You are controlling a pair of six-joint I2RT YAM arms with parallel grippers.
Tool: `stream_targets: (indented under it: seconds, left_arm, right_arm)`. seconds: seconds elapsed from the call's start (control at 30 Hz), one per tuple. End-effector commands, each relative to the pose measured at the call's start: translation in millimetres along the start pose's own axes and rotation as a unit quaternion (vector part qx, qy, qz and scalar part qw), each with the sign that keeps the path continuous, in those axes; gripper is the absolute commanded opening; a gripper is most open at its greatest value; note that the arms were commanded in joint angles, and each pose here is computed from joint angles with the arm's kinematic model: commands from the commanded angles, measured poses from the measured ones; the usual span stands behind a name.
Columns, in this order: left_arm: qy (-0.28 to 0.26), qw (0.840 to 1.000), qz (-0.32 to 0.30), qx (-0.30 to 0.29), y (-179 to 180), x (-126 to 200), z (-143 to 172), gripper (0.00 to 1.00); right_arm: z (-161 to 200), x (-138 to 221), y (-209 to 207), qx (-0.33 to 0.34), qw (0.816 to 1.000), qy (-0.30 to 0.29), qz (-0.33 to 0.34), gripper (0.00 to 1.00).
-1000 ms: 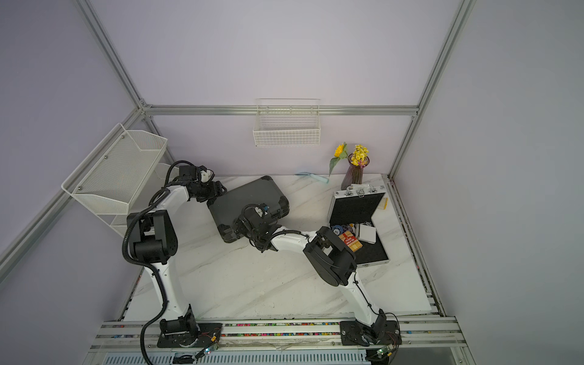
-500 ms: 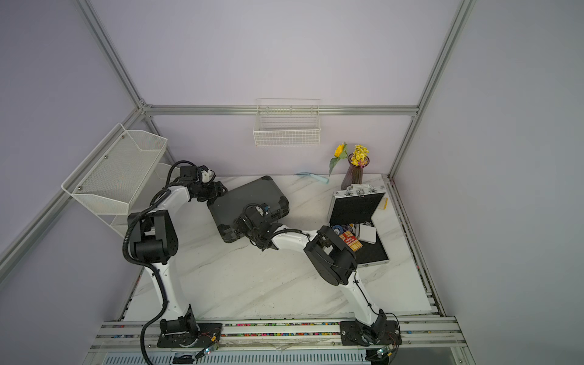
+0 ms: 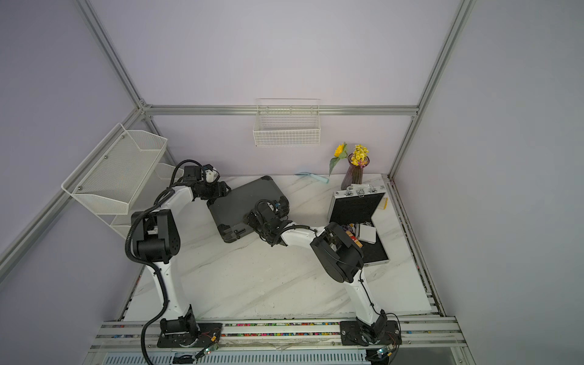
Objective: Open the poker set cases
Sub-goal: Adjust the poker set case at the center of the board.
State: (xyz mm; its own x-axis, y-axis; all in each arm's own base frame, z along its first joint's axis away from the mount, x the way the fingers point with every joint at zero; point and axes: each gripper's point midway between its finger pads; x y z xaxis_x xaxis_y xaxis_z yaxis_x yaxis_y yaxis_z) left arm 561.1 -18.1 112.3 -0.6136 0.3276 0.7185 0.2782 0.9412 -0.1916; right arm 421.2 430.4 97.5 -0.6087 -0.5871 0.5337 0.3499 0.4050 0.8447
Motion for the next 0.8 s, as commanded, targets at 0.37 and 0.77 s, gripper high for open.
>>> stream_targets:
  seconds: [0.37,0.77]
  left_arm:
    - [0.177,0.974,0.127,0.061,-71.2,-22.0,106.0,0.79]
    - [0.2,0.963,0.17,0.058,-107.4,-27.0,121.1,0.79]
  right_arm:
    - [-31.4,12.7,4.1,-0.012,1.0,-0.013,-0.001,0.82]
    - [-49.8,20.8,-6.0,-0.017,1.0,-0.016,0.005,0.81]
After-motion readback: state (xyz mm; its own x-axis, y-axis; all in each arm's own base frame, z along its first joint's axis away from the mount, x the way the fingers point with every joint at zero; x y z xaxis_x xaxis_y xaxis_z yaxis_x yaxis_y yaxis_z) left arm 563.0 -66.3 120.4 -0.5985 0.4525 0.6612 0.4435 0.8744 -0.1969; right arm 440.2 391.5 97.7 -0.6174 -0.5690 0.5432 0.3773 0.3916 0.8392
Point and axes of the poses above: each gripper's point midway between its finger pads, its own x axis back along the fingers, its own y axis along the line the jaws close on, z = x × y, and after that the axes turned 15 degrees about -x, right-handed
